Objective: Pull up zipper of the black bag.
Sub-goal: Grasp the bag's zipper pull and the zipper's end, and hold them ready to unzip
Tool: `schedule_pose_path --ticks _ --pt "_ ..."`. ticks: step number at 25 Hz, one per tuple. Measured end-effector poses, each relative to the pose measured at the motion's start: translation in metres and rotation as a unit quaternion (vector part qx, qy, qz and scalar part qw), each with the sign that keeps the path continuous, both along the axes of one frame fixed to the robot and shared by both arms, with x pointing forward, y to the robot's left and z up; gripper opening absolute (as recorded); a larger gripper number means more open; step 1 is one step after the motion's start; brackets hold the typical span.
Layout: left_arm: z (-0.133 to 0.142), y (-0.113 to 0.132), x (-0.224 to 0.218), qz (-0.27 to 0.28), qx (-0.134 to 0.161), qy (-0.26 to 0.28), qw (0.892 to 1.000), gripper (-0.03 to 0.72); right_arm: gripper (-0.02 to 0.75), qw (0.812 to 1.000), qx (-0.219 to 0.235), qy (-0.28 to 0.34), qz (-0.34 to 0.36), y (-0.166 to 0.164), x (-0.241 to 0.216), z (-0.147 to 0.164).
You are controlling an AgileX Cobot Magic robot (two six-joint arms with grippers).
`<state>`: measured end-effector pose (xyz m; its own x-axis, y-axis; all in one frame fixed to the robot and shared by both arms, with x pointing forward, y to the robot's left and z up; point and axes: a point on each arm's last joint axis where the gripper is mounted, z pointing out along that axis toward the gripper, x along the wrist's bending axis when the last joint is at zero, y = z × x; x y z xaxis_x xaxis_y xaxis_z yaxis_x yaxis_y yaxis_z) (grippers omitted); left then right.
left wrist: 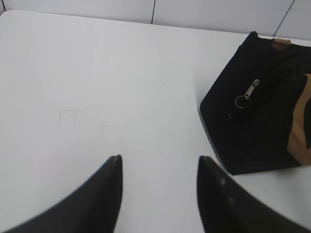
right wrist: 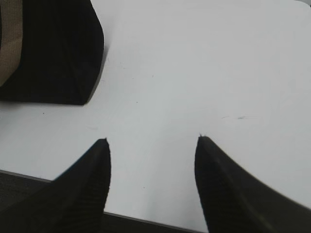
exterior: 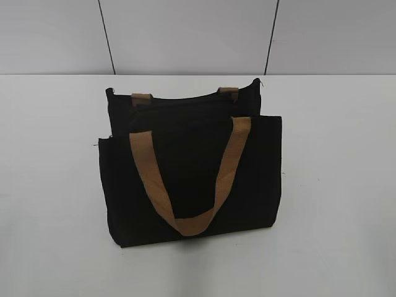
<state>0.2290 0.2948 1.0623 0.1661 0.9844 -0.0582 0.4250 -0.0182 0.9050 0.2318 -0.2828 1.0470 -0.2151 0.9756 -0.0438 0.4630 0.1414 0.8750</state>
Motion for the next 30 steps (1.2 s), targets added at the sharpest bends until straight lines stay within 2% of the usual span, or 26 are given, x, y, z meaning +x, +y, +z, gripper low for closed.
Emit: schedule_pose_path --ticks 3,7,10,15,20,21,24,28,30 --pt "0.012 -0.001 0.008 -0.001 0.004 0.016 1.000 0.438 0.433 1.000 0.004 0.006 0.001 0.000 0.002 0.006" --pt "0.025 -0.004 0.034 -0.019 0.040 0.053 0.998 0.443 0.433 0.999 0.006 0.033 0.002 0.001 0.016 0.026" --pt "0.028 -0.010 0.060 -0.054 0.060 0.068 0.994 0.442 0.433 0.998 0.009 0.061 0.003 0.001 0.033 0.043" --pt "0.022 -0.023 0.110 -0.115 0.072 0.097 0.986 0.427 0.433 0.995 0.028 0.091 0.015 0.005 0.059 0.068" --pt "0.000 -0.041 0.160 -0.208 0.076 0.128 0.967 0.425 0.433 0.991 0.033 0.124 0.027 0.007 0.085 0.082" --pt "-0.005 -0.043 0.167 -0.225 0.084 0.131 0.962 0.424 0.433 0.991 0.032 0.128 0.029 0.007 0.089 0.084" --pt "-0.018 -0.047 0.186 -0.265 0.092 0.133 0.951 0.424 0.433 0.989 0.021 0.139 0.038 0.007 0.102 0.091" --pt "-0.038 -0.052 0.209 -0.334 0.102 0.119 0.929 0.419 0.433 0.990 0.012 0.135 0.045 0.007 0.112 0.102" --pt "-0.048 -0.052 0.221 -0.350 0.102 0.112 0.924 0.409 0.433 0.990 0.012 0.136 0.046 0.007 0.116 0.104"
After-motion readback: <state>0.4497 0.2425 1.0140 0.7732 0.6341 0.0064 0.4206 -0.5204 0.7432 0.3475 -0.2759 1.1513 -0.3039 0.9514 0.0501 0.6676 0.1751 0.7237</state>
